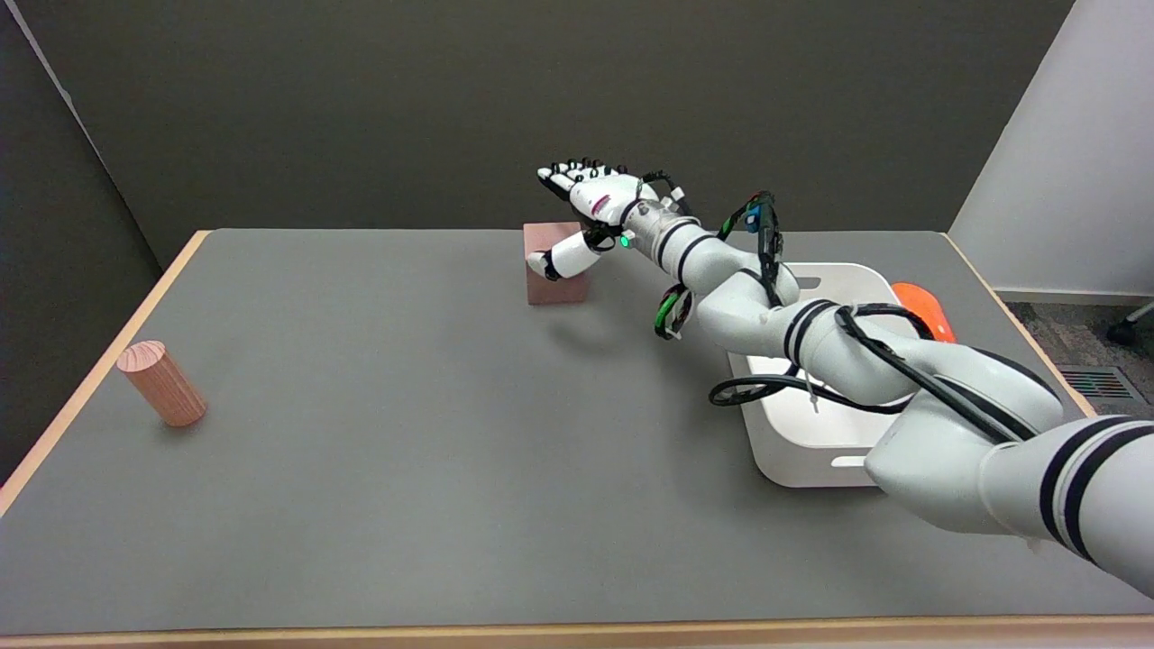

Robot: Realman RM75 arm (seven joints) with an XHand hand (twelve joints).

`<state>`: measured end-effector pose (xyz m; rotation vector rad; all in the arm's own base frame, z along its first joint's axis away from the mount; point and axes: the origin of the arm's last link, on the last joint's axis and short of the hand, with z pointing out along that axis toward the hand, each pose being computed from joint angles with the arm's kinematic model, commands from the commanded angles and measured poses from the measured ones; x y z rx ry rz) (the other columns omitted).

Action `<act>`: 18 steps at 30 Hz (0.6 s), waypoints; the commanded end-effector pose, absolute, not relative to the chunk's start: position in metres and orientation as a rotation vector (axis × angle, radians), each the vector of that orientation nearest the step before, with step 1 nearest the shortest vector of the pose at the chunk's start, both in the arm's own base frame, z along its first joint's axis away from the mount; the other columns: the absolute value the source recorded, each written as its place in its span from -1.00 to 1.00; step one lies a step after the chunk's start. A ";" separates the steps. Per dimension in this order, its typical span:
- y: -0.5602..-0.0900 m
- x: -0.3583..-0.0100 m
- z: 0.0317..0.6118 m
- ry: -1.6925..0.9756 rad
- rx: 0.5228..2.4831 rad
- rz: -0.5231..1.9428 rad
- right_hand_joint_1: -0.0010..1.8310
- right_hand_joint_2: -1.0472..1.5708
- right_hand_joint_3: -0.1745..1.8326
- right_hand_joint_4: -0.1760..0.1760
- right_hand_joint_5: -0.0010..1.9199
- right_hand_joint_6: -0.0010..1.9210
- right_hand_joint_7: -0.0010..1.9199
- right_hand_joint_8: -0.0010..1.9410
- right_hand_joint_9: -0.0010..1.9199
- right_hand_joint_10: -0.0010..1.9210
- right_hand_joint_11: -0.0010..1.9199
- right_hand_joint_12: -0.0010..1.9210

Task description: Pick up wooden cube.

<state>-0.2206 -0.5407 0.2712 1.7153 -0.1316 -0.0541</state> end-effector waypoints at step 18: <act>-0.536 -0.254 0.258 -0.223 1.688 -0.131 -0.54 0.23 0.02 0.09 -1.00 -1.00 -1.00 -1.00 -1.00 -0.91 -1.00 -0.33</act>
